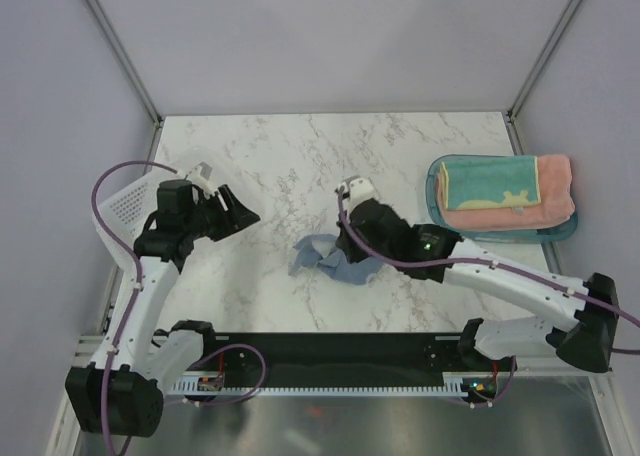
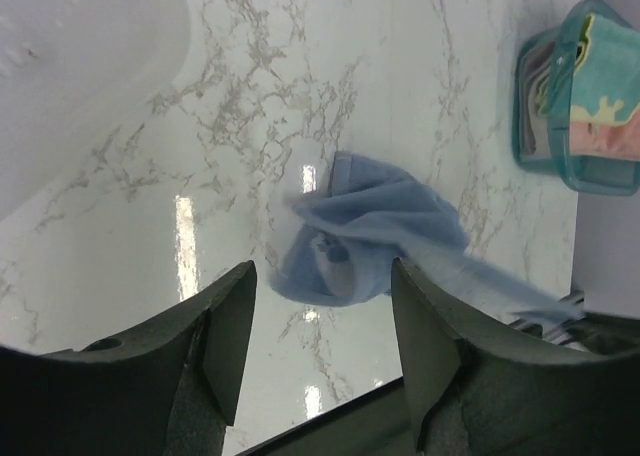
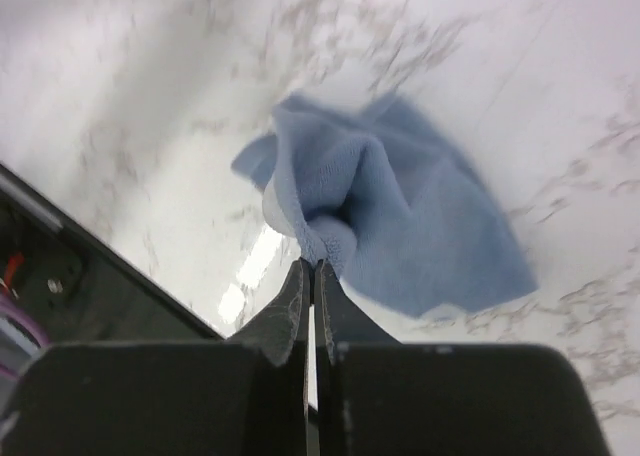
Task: Fold and stack the towels
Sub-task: Flatten out the crumpled towel
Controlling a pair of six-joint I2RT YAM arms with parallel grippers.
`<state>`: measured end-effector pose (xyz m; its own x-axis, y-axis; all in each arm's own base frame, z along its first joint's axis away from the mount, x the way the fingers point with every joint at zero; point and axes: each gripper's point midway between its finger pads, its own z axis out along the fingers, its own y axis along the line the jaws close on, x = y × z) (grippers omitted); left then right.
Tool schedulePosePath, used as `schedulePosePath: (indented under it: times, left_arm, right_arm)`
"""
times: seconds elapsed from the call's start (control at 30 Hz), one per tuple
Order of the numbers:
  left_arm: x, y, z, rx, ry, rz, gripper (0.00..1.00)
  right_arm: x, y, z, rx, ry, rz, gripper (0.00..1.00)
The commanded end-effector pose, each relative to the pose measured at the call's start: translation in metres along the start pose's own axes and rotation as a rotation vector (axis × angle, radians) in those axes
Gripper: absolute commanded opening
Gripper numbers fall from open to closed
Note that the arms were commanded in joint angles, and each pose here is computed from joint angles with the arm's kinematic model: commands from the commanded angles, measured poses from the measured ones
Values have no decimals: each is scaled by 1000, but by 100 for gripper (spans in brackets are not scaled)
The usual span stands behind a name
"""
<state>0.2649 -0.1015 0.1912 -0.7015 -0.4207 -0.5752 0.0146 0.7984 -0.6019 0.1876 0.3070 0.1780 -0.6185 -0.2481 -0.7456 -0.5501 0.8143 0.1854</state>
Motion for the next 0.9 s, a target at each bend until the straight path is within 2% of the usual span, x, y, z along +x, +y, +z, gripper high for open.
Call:
schedulePosePath:
  times: [0.0,0.17,0.27,0.3,0.47,0.67,0.73,0.87]
  left_arm:
    - [7,-19,12,111,31,72,63]
    - [35,-42,37,132,100,173,61]
    - [52,-50,52,153,167,188,59]
    - [53,-54,56,169,161,209,58]
    - [71,-65,82,215,205,286,55]
    - [85,-67,127,241,195,459,52]
    - [79,-83,131,334,128,514,52]
    - [81,-86,131,395,102,606,56]
  right_arm:
    - [-36,-27,-23,-4,-38,31,0]
    - [-37,-61,-16,48,-14,61,0]
    - [-21,-87,-14,107,11,101,0]
    - [-7,-105,-12,145,42,129,0]
    - [15,-133,-17,165,57,193,0]
    - [30,-155,-12,182,87,227,0]
    - [31,-162,-12,195,87,231,0]
    - [28,-160,-12,158,80,252,0]
